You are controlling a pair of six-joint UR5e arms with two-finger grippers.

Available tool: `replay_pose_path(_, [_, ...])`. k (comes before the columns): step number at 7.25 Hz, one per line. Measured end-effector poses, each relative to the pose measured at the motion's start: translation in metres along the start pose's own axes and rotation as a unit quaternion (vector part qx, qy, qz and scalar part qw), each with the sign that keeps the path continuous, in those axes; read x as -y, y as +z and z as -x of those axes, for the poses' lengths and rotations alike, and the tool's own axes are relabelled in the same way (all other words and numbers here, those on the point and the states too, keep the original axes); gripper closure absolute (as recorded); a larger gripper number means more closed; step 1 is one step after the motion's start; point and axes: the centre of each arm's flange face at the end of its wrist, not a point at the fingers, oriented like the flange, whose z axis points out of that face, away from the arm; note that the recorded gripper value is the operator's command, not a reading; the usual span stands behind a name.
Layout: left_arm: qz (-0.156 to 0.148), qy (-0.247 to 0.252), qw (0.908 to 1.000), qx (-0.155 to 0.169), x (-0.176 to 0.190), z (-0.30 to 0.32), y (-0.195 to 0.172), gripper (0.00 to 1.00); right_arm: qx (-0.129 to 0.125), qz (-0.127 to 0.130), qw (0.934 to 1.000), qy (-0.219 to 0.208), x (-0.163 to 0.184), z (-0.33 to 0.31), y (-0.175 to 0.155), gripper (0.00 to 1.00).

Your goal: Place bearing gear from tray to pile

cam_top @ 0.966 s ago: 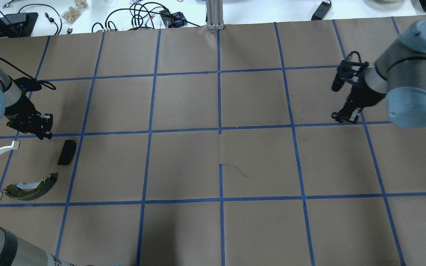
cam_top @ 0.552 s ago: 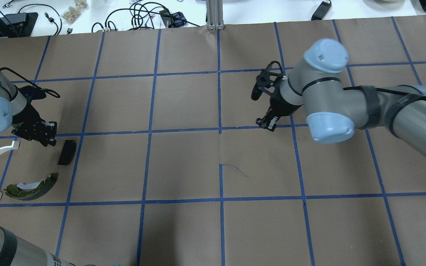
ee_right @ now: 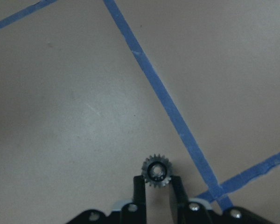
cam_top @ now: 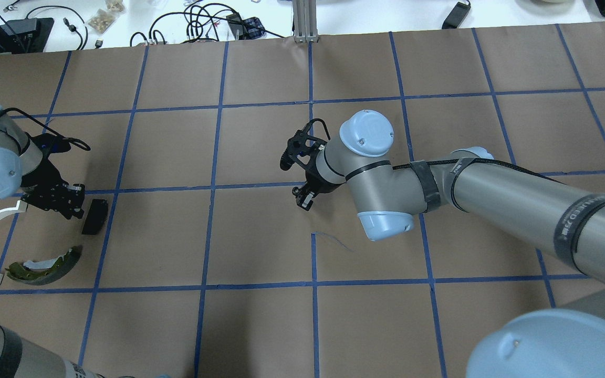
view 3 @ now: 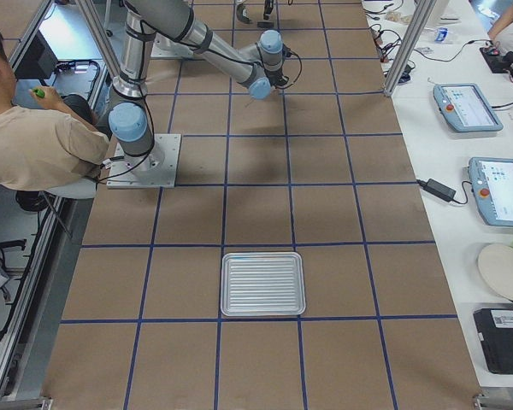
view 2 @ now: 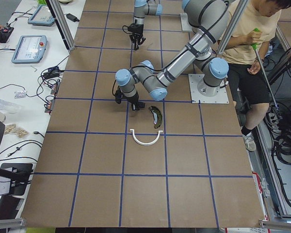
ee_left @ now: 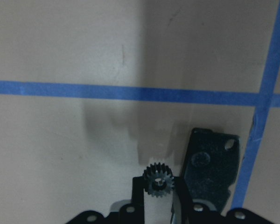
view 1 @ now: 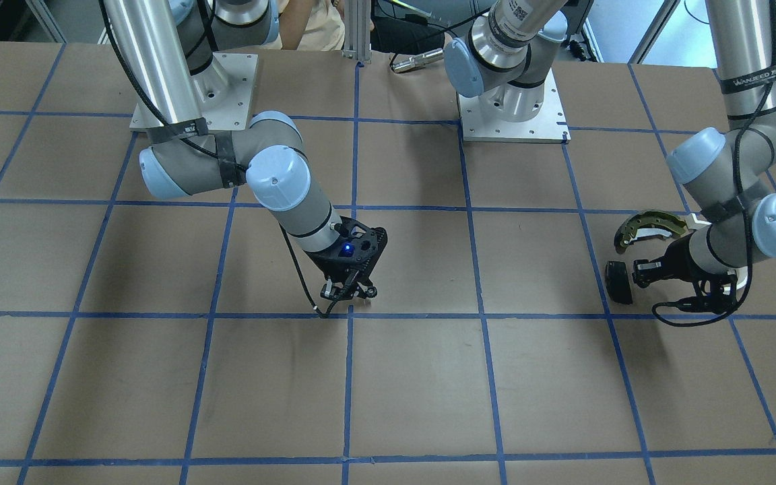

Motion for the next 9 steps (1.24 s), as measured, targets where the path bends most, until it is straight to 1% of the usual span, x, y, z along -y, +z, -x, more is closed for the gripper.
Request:
replay_pose_path(1, [0.006, 0.003, 0.9999, 0.012, -0.002, 0.003, -0.001, 1.00, -0.005, -0.002, 1.0000, 0.007, 0.004, -0.001, -0.002, 0.00])
replay_pose_path(2, [0.011, 0.007, 0.9997, 0.021, -0.003, 0.006, 0.000, 1.00, -0.014, -0.004, 0.9999, 0.009, 0.009, -0.006, -0.010, 0.00])
replay_pose_path(3, [0.015, 0.010, 0.9996, 0.023, -0.003, 0.008, 0.002, 1.00, -0.025, 0.002, 0.9996, 0.015, 0.015, -0.013, -0.029, 0.00])
replay_pose_path(4, [0.018, 0.010, 0.9995, 0.023, -0.003, 0.010, 0.005, 1.00, -0.035, 0.017, 0.9987, 0.031, 0.024, -0.022, -0.064, 0.00])
replay_pose_path(5, [0.020, 0.010, 0.9995, 0.022, -0.003, 0.011, 0.008, 0.91, -0.045, 0.038, 0.9963, 0.062, 0.036, -0.030, -0.111, 0.00])
replay_pose_path(6, [0.022, 0.010, 0.9995, 0.022, -0.002, 0.012, 0.009, 0.54, -0.059, 0.061, 0.9916, 0.097, 0.046, -0.037, -0.159, 0.00])
replay_pose_path(7, [0.022, 0.010, 0.9995, 0.022, -0.002, 0.013, 0.010, 0.17, -0.076, 0.085, 0.9848, 0.131, 0.051, -0.042, -0.202, 0.00])
replay_pose_path(8, [0.023, 0.010, 0.9995, 0.022, -0.002, 0.013, 0.011, 0.00, -0.087, 0.110, 0.9752, 0.171, 0.048, -0.041, -0.246, 0.00])
replay_pose_path(9, [0.022, 0.009, 0.9995, 0.022, -0.002, 0.013, 0.010, 0.00, -0.094, 0.130, 0.9619, 0.222, 0.034, -0.041, -0.284, 0.00])
